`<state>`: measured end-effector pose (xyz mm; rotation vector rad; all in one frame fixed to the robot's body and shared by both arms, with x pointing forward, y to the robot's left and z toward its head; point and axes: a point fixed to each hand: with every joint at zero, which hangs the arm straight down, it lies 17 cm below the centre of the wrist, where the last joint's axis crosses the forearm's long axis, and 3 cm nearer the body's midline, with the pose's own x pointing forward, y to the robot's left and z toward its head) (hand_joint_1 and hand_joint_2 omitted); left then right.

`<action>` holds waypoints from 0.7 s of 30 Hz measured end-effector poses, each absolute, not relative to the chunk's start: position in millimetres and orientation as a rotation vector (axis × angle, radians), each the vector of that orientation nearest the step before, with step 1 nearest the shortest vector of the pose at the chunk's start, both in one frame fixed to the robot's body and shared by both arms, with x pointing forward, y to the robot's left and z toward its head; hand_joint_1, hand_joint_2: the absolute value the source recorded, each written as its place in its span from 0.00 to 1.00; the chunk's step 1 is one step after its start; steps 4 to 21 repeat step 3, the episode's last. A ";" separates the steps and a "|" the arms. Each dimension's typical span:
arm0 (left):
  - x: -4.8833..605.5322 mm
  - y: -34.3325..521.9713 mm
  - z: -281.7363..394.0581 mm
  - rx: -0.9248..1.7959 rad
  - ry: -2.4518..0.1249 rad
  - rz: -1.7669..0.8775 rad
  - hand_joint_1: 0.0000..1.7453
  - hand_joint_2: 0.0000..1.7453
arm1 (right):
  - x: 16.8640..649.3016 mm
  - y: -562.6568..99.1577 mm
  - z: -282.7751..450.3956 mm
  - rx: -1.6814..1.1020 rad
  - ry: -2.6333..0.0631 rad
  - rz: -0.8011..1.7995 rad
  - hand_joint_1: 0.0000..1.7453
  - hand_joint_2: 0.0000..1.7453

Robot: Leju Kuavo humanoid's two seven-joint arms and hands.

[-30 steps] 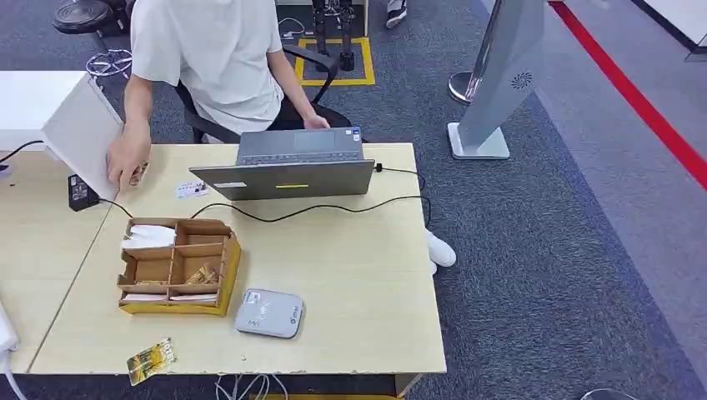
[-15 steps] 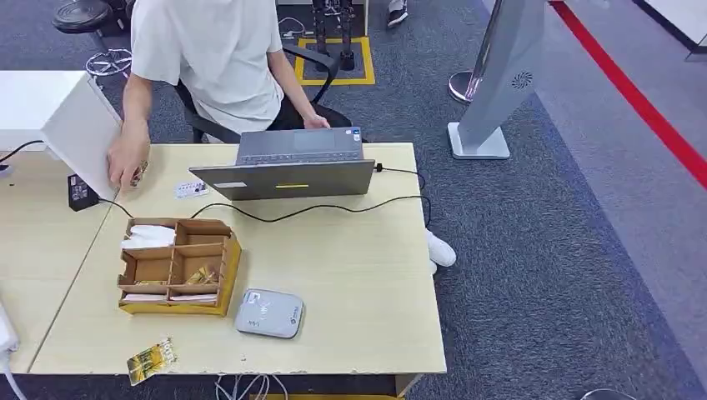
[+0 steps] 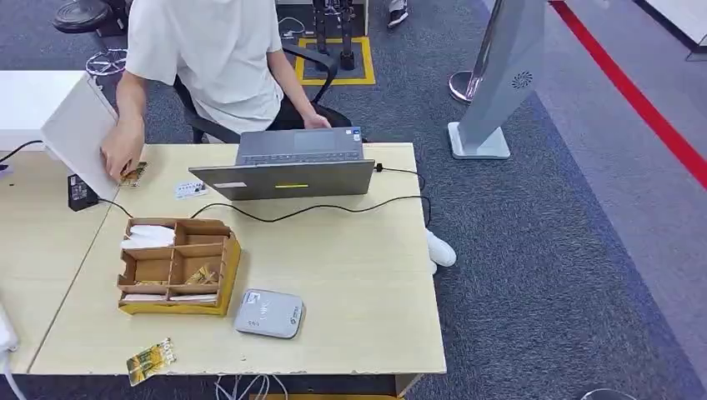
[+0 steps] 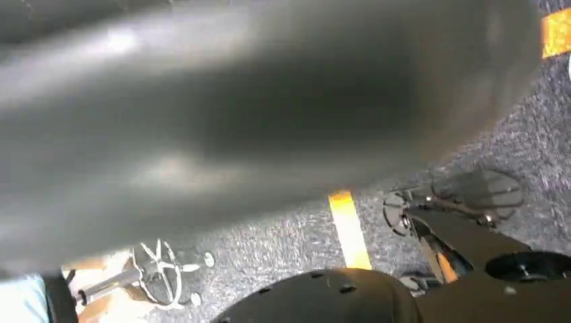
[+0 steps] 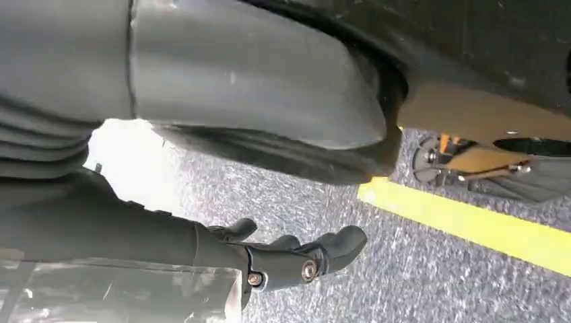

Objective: Pass the card to the sensor for recognition and then transmit it.

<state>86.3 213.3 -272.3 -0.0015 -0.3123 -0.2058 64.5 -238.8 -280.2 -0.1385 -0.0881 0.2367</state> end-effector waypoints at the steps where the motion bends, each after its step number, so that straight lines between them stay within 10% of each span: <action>1: 85.5 212.5 -272.4 -0.005 -0.310 -0.212 0.00 0.00 | 64.2 -238.5 -280.2 -0.138 -0.089 0.243 0.00 0.00; 21: 83.5 211.5 -272.6 -0.010 -0.305 -0.229 0.00 0.00 | 63.5 -236.6 -280.2 -0.128 -0.088 0.249 0.00 0.00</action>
